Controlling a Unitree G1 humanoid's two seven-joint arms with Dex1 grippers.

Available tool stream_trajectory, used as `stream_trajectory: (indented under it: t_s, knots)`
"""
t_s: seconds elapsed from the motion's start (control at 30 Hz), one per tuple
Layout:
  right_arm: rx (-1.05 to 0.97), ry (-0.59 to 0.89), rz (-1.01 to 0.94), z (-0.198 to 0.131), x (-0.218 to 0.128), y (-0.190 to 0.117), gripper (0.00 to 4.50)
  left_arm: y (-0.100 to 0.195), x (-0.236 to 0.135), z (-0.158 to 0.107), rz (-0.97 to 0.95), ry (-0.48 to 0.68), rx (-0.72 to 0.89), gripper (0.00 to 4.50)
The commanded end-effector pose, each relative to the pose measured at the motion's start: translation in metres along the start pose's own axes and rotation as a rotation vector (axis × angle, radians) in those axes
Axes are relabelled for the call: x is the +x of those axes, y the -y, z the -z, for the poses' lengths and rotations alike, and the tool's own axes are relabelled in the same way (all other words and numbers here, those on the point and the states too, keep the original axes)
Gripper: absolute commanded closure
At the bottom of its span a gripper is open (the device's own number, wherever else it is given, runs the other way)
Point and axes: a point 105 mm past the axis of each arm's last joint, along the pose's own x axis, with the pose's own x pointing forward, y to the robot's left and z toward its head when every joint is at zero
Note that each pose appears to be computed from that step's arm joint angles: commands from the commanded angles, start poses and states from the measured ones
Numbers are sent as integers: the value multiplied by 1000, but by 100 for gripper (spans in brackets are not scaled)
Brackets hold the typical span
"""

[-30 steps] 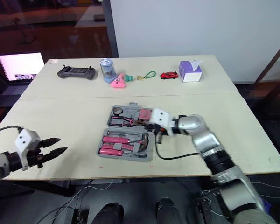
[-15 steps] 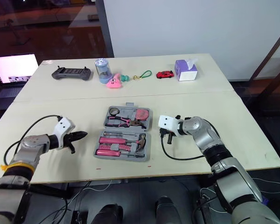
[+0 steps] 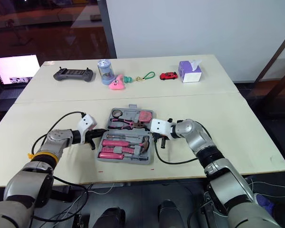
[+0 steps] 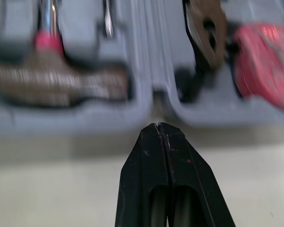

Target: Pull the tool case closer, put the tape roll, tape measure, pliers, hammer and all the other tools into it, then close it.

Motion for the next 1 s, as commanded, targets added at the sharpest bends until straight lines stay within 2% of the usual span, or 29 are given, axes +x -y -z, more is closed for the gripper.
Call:
stream_trajectory:
  t_s: [0.03, 0.1, 0.5, 0.63, 1.0]
  knots:
    - [-51, 72, 18, -28, 4, 7, 450, 21, 14, -15, 145, 34, 64, 448]
    - [-61, 72, 12, -31, 7, 7, 450, 28, 14, -12, 183, 19, 70, 448]
    - [-68, 77, -39, -37, 15, -3, 450, 21, -5, 3, 124, -15, 39, 448]
    - [-50, 77, -60, -36, 18, -11, 450, 27, -10, 13, 134, -32, 17, 448]
    - [-1, 46, -109, -30, 19, -31, 450, 43, -16, 21, 150, -24, -36, 448]
